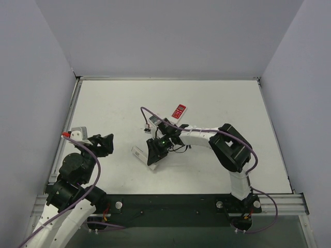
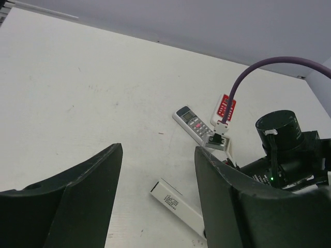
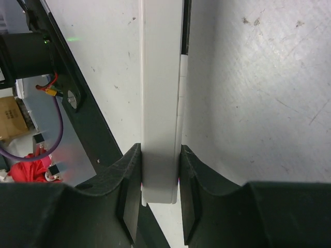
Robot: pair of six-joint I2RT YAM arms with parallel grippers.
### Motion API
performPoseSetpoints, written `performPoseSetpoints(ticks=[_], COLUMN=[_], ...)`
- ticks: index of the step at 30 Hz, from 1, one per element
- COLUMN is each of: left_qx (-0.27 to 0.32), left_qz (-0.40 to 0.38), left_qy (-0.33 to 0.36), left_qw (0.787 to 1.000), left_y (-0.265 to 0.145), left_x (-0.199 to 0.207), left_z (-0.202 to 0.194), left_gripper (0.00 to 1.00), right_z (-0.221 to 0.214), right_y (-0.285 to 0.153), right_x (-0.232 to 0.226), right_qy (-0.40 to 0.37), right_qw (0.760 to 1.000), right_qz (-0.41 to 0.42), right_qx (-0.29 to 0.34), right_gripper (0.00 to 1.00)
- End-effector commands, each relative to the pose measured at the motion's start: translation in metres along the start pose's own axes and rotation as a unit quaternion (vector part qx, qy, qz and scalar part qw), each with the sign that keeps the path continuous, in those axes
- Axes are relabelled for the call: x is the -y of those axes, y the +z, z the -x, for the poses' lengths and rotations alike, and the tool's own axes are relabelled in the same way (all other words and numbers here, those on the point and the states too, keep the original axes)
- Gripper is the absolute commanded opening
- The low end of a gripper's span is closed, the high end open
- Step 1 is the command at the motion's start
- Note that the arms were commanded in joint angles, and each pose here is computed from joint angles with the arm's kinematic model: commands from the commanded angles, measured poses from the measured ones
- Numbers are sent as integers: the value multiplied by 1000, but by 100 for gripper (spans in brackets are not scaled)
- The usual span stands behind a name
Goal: Load the batteries into the remote control
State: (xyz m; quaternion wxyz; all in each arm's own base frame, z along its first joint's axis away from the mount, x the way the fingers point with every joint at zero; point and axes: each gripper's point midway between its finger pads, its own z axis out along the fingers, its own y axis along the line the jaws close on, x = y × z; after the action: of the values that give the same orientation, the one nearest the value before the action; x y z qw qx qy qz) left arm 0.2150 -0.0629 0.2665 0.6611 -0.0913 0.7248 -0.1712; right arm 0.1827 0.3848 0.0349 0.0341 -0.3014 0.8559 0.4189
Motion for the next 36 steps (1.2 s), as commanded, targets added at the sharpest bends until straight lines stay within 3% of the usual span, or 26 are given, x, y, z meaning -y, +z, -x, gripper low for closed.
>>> performPoseSetpoints(ticks=[1, 7, 14, 19, 24, 28, 36], left_qx=[2, 5, -1, -3, -5, -7, -8], left_qz=[13, 12, 9, 12, 9, 3, 5], left_qy=[39, 40, 43, 40, 35, 30, 28], left_qw=[999, 999, 999, 999, 999, 1000, 1000], left_y=[-4, -3, 0, 3, 5, 7, 9], left_x=[-13, -15, -13, -15, -16, -15, -16], left_z=[-7, -11, -12, -13, -13, -15, -15], left_gripper=[68, 68, 68, 68, 68, 68, 68], right_z=[3, -7, -5, 2, 18, 31, 40], right_y=[-3, -8, -36, -62, -79, -75, -59], right_x=[3, 42, 72, 70, 69, 54, 48], right_qy=[18, 59, 64, 14, -104, -168, -216], right_qw=[999, 997, 996, 990, 959, 942, 926], right_qz=[33, 14, -61, -143, -261, -291, -309], right_qx=[-27, -41, -21, 5, 24, 27, -3], right_gripper=[7, 24, 61, 64, 63, 61, 58])
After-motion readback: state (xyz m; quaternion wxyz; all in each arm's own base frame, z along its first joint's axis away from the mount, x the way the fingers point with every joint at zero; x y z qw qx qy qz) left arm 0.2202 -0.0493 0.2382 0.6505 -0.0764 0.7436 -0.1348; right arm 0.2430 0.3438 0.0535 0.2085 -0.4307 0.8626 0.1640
